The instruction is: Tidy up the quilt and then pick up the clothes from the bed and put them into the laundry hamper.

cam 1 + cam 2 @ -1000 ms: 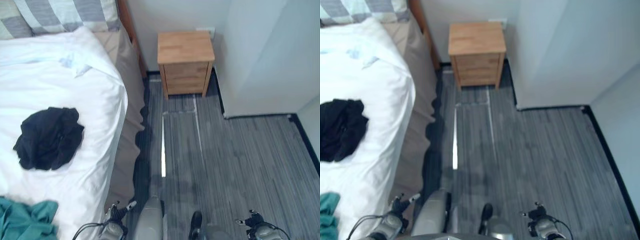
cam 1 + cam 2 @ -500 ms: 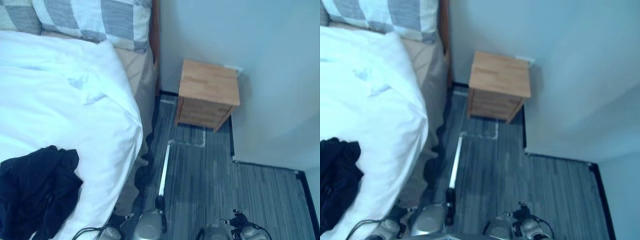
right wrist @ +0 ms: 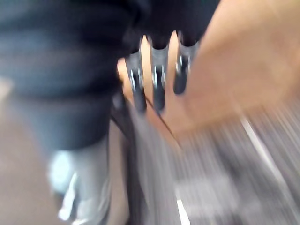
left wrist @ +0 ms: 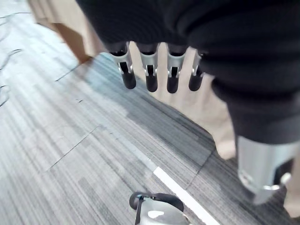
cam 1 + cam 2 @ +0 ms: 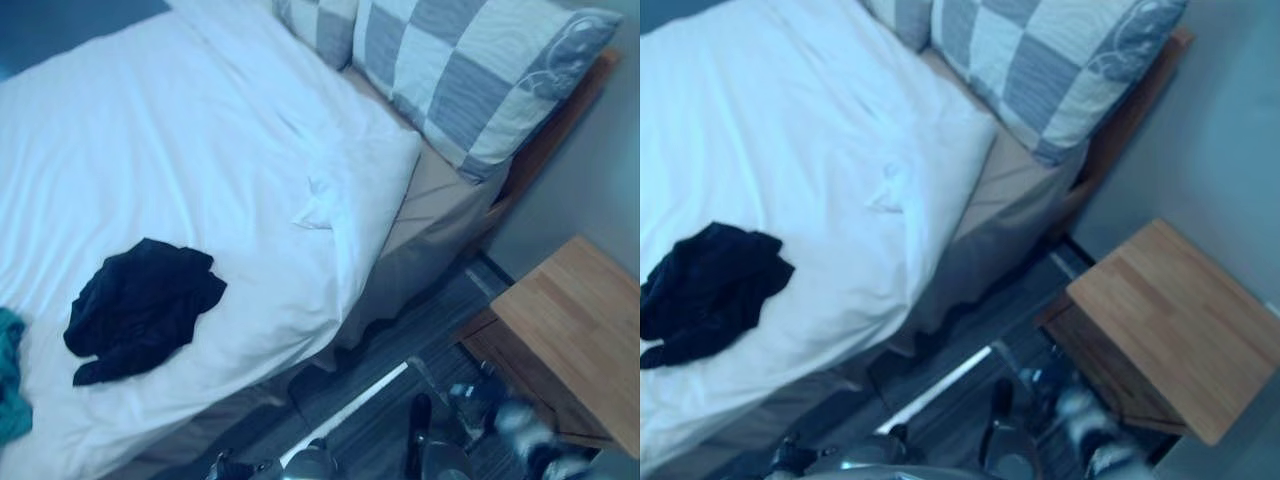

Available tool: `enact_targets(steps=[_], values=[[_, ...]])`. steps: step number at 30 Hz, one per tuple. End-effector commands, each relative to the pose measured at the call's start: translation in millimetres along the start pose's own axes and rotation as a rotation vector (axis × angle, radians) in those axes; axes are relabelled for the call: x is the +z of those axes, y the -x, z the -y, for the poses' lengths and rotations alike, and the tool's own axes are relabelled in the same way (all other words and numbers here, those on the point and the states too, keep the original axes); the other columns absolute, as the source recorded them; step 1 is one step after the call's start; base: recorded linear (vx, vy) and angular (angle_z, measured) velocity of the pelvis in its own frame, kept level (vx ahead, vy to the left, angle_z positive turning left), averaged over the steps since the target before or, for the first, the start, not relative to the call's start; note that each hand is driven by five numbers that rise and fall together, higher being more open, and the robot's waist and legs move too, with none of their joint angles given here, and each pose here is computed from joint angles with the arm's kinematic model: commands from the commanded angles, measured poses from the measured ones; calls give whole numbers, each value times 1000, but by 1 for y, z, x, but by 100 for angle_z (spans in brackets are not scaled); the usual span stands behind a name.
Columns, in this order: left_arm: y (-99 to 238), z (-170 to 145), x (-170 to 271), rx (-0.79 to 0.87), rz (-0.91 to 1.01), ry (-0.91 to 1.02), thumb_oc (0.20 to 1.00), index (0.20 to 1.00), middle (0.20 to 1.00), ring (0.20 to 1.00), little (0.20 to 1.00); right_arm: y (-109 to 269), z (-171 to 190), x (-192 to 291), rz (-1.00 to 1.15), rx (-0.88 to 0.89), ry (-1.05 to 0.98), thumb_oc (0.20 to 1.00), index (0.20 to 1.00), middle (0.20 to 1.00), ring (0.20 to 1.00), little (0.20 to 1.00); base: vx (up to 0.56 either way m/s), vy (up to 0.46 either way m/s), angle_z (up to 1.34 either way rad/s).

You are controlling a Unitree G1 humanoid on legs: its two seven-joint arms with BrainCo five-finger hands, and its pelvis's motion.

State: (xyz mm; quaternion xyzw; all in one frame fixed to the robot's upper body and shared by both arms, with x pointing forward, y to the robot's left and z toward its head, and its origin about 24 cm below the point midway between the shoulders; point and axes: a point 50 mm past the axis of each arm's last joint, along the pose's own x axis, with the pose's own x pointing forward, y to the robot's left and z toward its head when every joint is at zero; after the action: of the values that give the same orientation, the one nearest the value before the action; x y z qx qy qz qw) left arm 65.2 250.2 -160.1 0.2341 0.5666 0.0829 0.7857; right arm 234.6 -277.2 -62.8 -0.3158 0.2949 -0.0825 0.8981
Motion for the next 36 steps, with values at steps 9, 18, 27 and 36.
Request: enact_targets(steps=[9,18,27,36], values=[[-10,-57,22,164,56,-33,1000,1000,1000,1000,1000,24,103,149,675,-419,63,1000,1000,1000,1000,1000,17,-58,123],[-13,-104,40,267,60,-76,1000,1000,1000,1000,1000,7,134,182,618,-506,201,1000,1000,1000,1000,1000,72,-81,52],[-14,-116,70,303,140,-25,1000,1000,1000,1000,1000,-13,134,202,530,-439,288,586,586,586,586,586,-19,-84,27],[-12,-109,113,268,250,34,1000,1000,1000,1000,1000,-28,116,156,353,-373,225,200,200,200,200,200,-9,-13,-2]])
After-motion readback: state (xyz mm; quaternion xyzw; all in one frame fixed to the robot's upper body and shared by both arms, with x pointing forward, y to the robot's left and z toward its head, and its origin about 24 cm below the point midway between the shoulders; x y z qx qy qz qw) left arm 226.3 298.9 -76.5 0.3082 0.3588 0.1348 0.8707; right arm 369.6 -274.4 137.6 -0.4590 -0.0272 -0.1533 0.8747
